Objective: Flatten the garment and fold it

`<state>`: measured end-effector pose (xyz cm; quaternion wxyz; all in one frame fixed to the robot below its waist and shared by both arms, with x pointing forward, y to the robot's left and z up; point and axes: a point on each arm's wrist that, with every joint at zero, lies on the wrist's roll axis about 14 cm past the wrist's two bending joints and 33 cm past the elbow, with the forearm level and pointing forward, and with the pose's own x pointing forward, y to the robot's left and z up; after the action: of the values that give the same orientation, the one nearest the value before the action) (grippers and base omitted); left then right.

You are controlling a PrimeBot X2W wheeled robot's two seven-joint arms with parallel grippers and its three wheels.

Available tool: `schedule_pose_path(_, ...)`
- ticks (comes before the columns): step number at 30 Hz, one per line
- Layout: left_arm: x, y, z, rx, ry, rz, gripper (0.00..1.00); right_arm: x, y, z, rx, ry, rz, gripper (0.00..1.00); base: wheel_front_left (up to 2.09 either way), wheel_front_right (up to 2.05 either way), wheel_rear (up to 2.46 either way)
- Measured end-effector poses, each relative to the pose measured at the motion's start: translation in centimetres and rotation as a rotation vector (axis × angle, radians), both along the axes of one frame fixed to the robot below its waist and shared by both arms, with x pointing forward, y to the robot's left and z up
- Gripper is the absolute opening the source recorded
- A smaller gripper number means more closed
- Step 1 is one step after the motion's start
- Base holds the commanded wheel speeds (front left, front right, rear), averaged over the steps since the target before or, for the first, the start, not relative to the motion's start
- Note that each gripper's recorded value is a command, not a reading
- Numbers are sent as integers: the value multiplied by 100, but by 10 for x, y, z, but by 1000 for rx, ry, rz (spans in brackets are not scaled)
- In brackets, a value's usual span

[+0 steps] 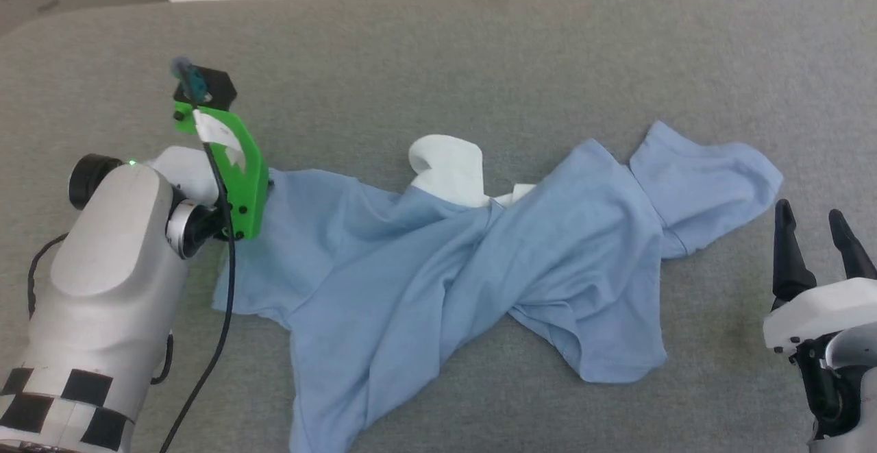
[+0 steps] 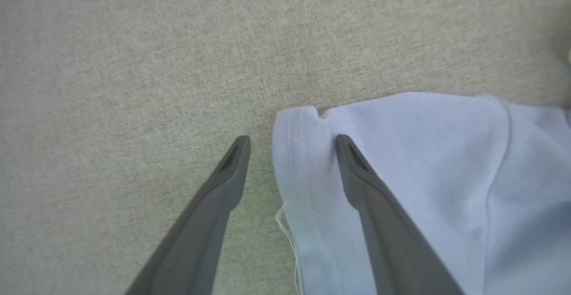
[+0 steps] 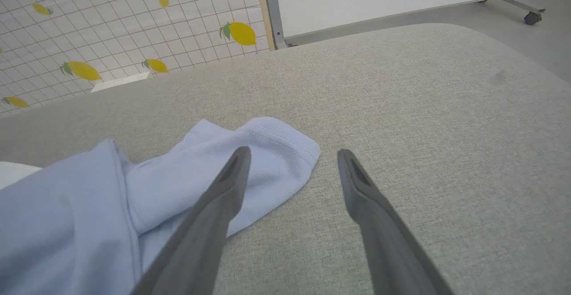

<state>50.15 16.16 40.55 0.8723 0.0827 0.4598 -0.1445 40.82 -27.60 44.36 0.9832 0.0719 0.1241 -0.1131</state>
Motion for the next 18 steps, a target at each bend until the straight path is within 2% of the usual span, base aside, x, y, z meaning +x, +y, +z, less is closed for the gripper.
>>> schedule_pose_path(8, -12, -5, -37, 30, 207, -33, 100, -6, -11, -16, -10, 42, -33, 100, 0, 0, 0)
schedule_pose_path(9, -12, -6, -37, 26, 214, -35, 14, -7, -12, -17, -11, 46, -35, 100, 0, 0, 0)
schedule_pose_path(10, -11, -7, -37, 22, 213, -36, 0, -7, -12, -18, -11, 47, -36, 100, 0, 0, 0)
schedule_pose_path(13, -11, -9, -34, -2, 202, -36, 0, -6, -10, -18, -9, 48, -31, 100, 0, 0, 0)
schedule_pose_path(18, -8, -15, -23, -129, 138, 19, 0, 0, -9, -14, -21, 55, -21, 100, 0, 0, 0)
